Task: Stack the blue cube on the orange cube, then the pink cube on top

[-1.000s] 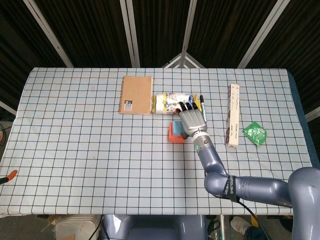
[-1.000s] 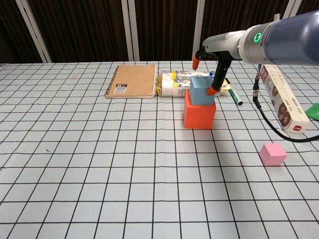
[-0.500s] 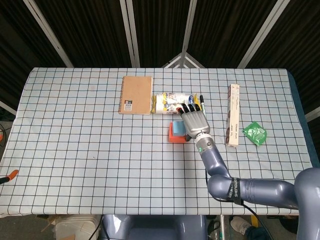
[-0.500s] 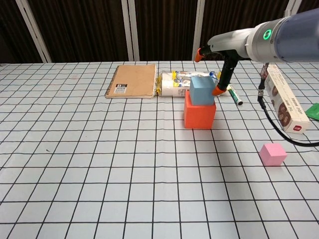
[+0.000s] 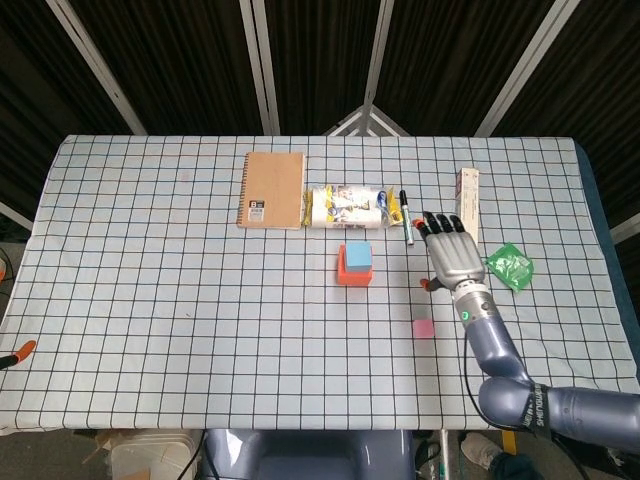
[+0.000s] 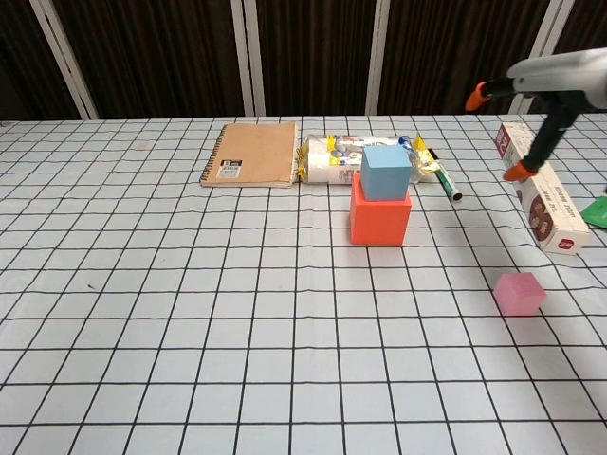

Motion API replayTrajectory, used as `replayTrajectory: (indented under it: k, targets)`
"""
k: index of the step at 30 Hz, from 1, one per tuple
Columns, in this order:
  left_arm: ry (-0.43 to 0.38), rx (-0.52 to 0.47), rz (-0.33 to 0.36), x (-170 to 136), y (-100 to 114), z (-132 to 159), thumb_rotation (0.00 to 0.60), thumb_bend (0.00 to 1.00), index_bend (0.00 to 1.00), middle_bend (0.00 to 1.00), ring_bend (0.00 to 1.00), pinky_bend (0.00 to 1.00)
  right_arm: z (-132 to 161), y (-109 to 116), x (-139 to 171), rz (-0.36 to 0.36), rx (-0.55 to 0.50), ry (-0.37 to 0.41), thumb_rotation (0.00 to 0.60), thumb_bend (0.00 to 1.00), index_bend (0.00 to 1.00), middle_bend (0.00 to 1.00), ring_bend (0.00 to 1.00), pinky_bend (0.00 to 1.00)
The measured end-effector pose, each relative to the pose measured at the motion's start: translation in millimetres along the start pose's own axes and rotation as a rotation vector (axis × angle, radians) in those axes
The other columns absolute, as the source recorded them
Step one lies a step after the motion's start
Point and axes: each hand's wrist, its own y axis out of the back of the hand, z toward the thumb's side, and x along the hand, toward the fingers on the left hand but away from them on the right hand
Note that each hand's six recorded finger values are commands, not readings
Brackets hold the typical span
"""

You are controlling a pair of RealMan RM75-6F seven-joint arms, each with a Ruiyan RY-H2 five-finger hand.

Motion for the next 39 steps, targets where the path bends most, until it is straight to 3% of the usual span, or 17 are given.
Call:
replayTrajectory:
  k: [6, 18, 28, 39]
  targets:
    - [-0.008, 0.004, -0.004, 0, -2, 4, 0.600, 0.12, 0.07, 0.00, 0.00, 0.00, -29, -14, 21, -0.002, 0.005, 0.013, 0.600, 0.28, 0.16, 0.00, 0.00, 0.00]
    - [-0.010, -0.001, -0.003, 0, -1, 3, 0.600, 0.12, 0.07, 0.00, 0.00, 0.00, -35, -59, 86, -0.005, 0.012, 0.100, 0.600, 0.28, 0.20, 0.00, 0.00, 0.00]
    - [-0.014, -0.006, -0.001, 0, 0, 2, 0.600, 0.12, 0.07, 0.00, 0.00, 0.00, -27, -97, 79, 0.073, 0.001, 0.080, 0.600, 0.28, 0.23, 0.00, 0.00, 0.00]
    - [-0.008, 0.000, -0.003, 1, -1, 2, 0.600, 0.12, 0.07, 0.00, 0.00, 0.00, -33, -113, 65, 0.101, -0.009, 0.050, 0.600, 0.28, 0.29, 0.00, 0.00, 0.00]
